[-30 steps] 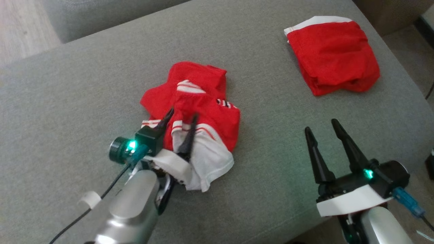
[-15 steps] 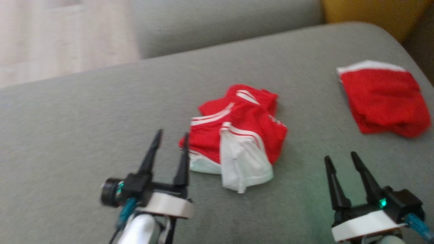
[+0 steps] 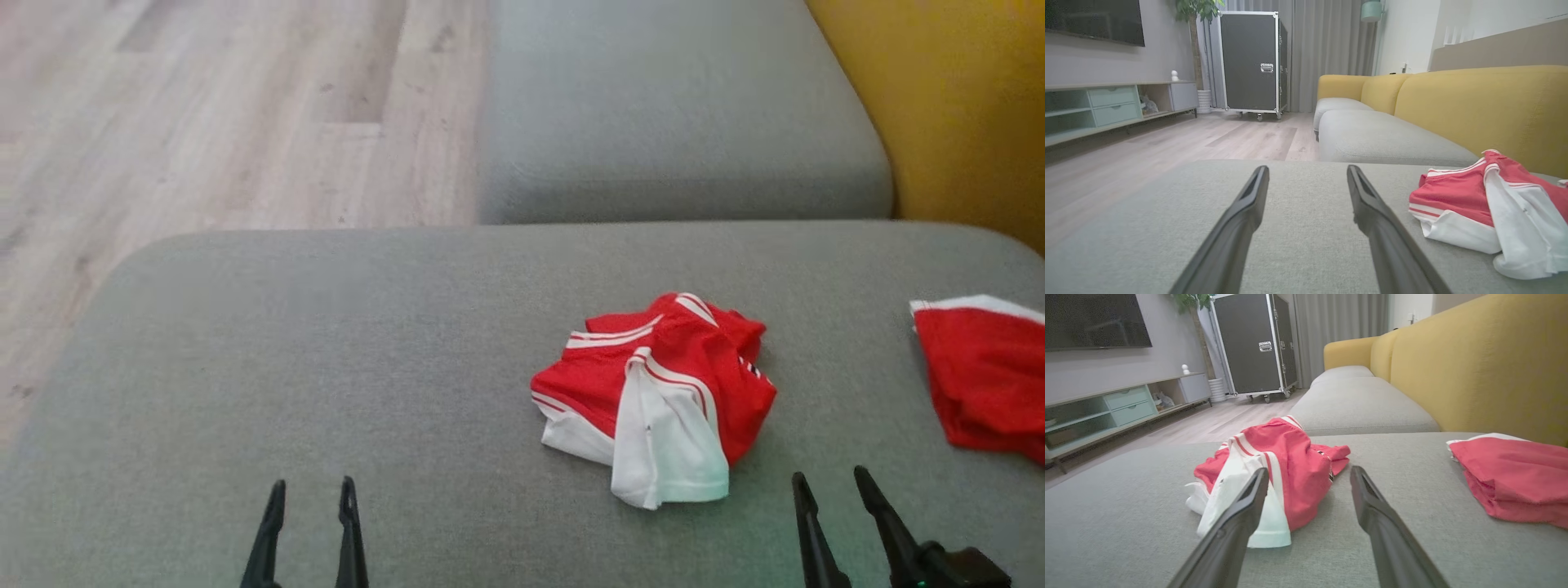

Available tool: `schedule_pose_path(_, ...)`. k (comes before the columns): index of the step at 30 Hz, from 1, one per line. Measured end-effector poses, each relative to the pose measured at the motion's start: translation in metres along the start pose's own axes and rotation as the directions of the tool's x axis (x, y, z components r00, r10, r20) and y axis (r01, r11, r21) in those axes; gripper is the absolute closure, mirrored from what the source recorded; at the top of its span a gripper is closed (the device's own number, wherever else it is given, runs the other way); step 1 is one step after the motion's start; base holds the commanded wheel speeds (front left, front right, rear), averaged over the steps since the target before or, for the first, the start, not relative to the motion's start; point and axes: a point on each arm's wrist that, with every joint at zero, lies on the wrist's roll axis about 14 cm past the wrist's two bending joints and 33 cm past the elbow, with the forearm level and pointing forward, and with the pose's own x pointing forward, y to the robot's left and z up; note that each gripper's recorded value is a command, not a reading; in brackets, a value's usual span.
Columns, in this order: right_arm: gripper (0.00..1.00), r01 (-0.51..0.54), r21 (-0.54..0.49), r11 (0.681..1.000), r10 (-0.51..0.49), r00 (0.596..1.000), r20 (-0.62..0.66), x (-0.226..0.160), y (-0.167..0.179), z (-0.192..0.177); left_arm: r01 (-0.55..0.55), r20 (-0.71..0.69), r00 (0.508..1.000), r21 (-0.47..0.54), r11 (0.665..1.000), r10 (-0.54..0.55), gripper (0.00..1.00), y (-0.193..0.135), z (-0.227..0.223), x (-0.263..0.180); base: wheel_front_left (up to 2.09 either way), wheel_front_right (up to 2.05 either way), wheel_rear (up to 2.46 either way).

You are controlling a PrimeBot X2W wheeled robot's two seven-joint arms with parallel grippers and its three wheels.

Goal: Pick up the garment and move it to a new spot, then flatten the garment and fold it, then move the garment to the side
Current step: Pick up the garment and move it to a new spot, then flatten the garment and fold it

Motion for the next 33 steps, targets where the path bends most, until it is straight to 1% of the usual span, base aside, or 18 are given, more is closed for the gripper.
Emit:
schedule_pose_path(5, 0.0, -0.028, -0.013, 1.0, 0.028, 0.999, 0.015, 0.002, 0.008, 0.005, 0.007, 0.018, 1.0, 0.022, 1.0, -0.008, 0.0, -0.001, 0.004, -0.009, 0.0, 0.0, 0.0)
schedule_pose_path(24, 0.0, -0.022, -0.006, 1.0, 0.022, 1.0, 0.013, -0.001, 0.008, 0.003, 0.038, 0.013, 0.999, 0.022, 0.999, -0.038, 0.0, -0.009, 0.003, -0.005, 0.0, 0.0, 0.0)
schedule_pose_path(30, 0.0, -0.004, -0.009, 1.0, 0.004, 1.0, 0.006, -0.003, 0.003, 0.001, 0.065, -0.021, 0.998, 0.017, 0.998, -0.065, 0.0, -0.019, -0.006, -0.002, 0.0, 0.0, 0.0)
schedule_pose_path(33, 0.0, 0.009, -0.007, 1.0, -0.008, 1.0, 0.003, -0.004, -0.001, 0.001, 0.113, -0.052, 0.992, 0.01, 0.994, -0.113, 0.0, -0.034, -0.014, 0.002, 0.0, 0.0, 0.0)
